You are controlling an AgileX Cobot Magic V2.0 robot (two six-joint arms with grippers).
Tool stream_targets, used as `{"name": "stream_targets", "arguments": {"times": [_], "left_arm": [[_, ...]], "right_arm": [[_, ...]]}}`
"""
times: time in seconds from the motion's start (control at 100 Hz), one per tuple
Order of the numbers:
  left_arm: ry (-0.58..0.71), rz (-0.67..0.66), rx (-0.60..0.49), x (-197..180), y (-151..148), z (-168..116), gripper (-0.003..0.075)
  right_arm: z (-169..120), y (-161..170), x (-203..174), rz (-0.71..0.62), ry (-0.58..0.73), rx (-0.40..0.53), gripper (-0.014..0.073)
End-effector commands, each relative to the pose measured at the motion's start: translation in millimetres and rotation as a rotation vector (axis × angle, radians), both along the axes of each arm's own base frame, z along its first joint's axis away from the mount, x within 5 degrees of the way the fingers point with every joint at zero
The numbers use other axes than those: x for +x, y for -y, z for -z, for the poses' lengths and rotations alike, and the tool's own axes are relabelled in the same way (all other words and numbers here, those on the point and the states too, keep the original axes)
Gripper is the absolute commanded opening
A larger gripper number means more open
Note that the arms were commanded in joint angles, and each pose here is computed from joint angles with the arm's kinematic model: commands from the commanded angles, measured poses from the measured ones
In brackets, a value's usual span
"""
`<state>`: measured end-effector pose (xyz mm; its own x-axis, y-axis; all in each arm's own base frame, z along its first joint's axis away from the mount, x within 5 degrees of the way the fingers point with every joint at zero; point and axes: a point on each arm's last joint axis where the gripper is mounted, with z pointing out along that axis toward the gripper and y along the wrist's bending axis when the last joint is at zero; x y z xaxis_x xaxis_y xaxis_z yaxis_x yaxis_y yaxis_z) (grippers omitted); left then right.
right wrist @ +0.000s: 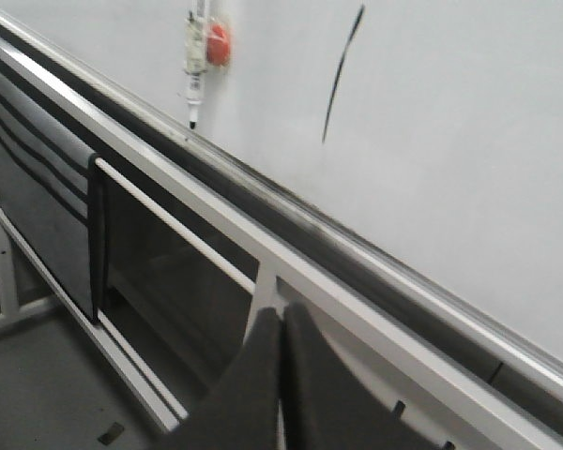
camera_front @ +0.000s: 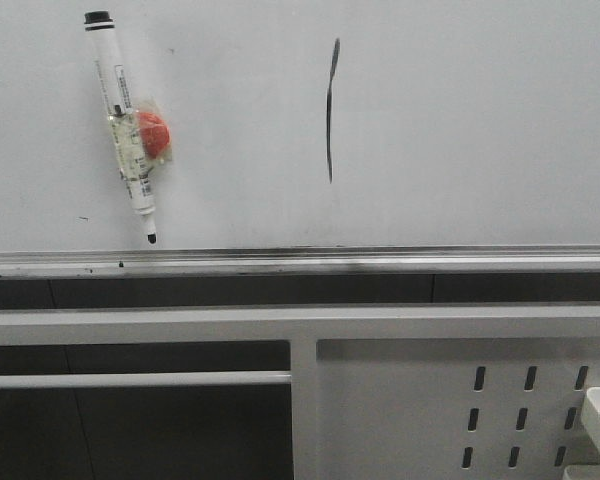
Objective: Write number 1 on whiteboard
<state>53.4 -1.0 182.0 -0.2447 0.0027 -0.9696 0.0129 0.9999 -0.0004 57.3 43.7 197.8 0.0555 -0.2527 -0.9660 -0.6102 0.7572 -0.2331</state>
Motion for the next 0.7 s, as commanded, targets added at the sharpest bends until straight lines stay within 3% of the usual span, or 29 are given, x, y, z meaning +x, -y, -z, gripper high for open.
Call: {"name": "stream_targets", "arguments": {"times": [0.0,0.06,0.38,0.46,0.69], "left_arm": [[0.044,0.002,-0.019,0.6,0.3,5.5,-0.002],[0.046,0.002,-0.021,0.6,0.4,5.3,-0.002],[0.046,0.002,-0.021,0.6,0.4,5.3,-0.002],[0.049,0.002,-0.021,0.8,0.4,5.1,-0.002],[0.049,0.002,-0.021,0.8,0.4,5.1,-0.002]], "right_arm": [[-4.9,7.2,4.2,0.101,0.081,0.034,-0.0069],[-5.4,10.6,5.3,0.158,0.049,0.107,-0.0069],[4.6,38.7,-3.2,0.572,0.009,0.128,-0.0069],[8.2,43.2,-2.6,0.663,-0.047,0.173,-0.0069],[17.9,47.3,-4.4,0.756,-0.157,0.181,-0.0069]]}}
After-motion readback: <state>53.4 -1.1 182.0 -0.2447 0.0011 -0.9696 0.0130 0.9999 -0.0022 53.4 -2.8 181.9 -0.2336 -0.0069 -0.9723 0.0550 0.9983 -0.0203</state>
